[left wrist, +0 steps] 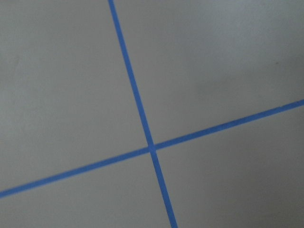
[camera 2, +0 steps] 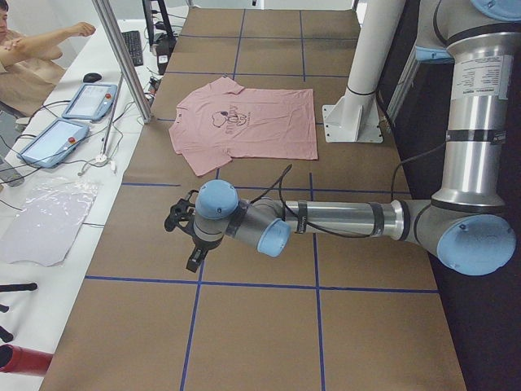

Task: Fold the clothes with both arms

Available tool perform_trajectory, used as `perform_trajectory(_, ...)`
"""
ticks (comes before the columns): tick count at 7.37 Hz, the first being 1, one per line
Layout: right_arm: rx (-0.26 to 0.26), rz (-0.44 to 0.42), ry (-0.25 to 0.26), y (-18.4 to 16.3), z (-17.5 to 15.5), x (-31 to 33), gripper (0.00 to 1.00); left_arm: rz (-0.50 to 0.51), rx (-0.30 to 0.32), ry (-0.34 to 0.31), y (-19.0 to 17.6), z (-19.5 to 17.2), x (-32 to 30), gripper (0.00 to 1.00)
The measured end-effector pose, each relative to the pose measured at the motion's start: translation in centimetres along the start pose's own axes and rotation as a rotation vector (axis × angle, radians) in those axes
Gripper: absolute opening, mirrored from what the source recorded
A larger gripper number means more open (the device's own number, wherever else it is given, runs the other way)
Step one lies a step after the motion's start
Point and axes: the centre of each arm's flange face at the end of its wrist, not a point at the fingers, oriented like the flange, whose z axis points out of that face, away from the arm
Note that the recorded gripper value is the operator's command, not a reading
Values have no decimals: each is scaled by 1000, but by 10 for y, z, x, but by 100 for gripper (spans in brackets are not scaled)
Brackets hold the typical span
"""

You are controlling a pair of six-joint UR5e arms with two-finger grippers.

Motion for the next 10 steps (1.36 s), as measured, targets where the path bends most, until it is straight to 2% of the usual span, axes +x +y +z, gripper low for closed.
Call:
perform_trajectory(2, 38, -44, -14, -46, -9, -16, 100, 126, 115, 3, -75, -9, 14, 100)
perform_trajectory(4, 48, -67, -61, -80, -11, -35, 100, 210, 175, 25, -124, 1, 28, 100)
perform_trajectory(6, 41, -54, -102, -116, -3, -91, 100, 282, 232, 62, -139, 14, 57, 100)
perform_trajectory(7, 39, -24, -119, -132, 7, -129, 100, 285, 237, 94, -140, 29, 77, 100)
perform_trajectory(8, 58, 7, -121, -140, 21, -168, 100, 287, 226, 127, -140, 46, 97, 100)
perform_trajectory(9, 105, 44, -103, -141, 46, -211, 100, 288, 218, 144, -140, 55, 108, 100)
perform_trajectory(10, 159, 92, -84, -138, 75, -256, 89, 288, 214, 150, -140, 59, 113, 100)
